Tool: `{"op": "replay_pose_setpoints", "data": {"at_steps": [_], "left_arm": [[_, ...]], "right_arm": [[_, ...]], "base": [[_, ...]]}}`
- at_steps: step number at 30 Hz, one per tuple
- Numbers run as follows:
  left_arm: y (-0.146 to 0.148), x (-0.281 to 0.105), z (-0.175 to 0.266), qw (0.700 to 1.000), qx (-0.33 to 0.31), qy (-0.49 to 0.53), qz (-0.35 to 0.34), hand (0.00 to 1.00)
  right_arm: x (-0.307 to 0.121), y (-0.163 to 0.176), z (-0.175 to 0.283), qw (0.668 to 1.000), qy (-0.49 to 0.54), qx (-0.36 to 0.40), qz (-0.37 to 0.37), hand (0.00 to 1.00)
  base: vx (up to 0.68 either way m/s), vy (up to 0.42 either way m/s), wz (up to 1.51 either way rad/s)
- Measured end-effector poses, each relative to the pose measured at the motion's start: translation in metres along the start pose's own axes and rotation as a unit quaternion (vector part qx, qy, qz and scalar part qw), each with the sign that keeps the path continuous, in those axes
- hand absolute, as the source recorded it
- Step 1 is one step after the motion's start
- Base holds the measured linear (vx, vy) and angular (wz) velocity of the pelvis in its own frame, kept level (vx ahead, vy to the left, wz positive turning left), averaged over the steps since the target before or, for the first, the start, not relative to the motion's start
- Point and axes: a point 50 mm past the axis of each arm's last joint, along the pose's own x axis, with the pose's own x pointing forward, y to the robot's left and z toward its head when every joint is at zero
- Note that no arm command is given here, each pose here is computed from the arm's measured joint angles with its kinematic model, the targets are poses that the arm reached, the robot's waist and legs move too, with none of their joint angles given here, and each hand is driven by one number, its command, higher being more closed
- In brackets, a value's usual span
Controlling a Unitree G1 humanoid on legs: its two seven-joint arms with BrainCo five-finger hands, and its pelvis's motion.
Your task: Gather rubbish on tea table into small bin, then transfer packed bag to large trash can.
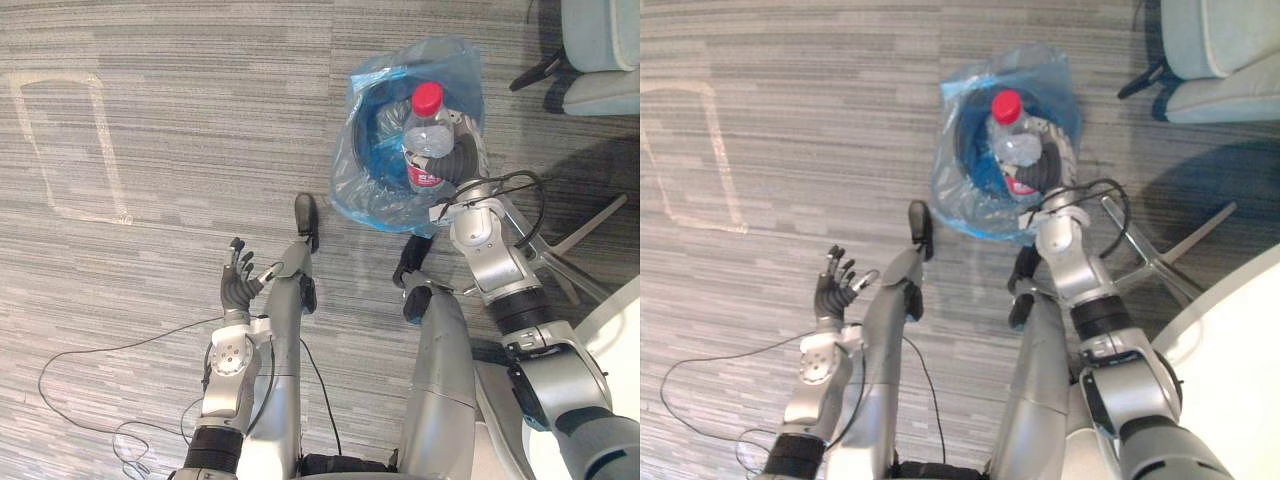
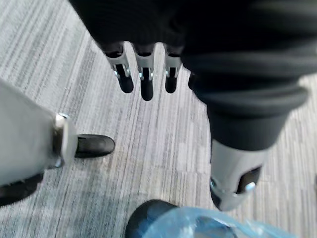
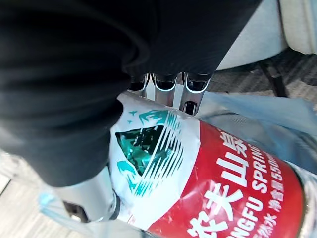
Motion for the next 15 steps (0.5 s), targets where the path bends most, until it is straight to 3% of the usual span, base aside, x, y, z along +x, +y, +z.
{"op": "replay_pose_setpoints", "data": {"at_steps": [10, 15], "left_arm": [[-0.008, -0.007, 0.014, 0.999, -0.010, -0.030, -0.019, 0.00], [-0.008, -0.007, 0.030, 0.998, -0.016, -0.064, -0.025, 0.00]], "right_arm": [[-0.001, -0.001, 0.000, 1.000, -0.005, -0.005, 0.005, 0.00], [-0.015, 0.005, 0.004, 0.998, -0.033, -0.046, 0.017, 0.00]], "base": [[0.00, 0.000, 0.00], [-0.02, -0.007, 0.01]]}}
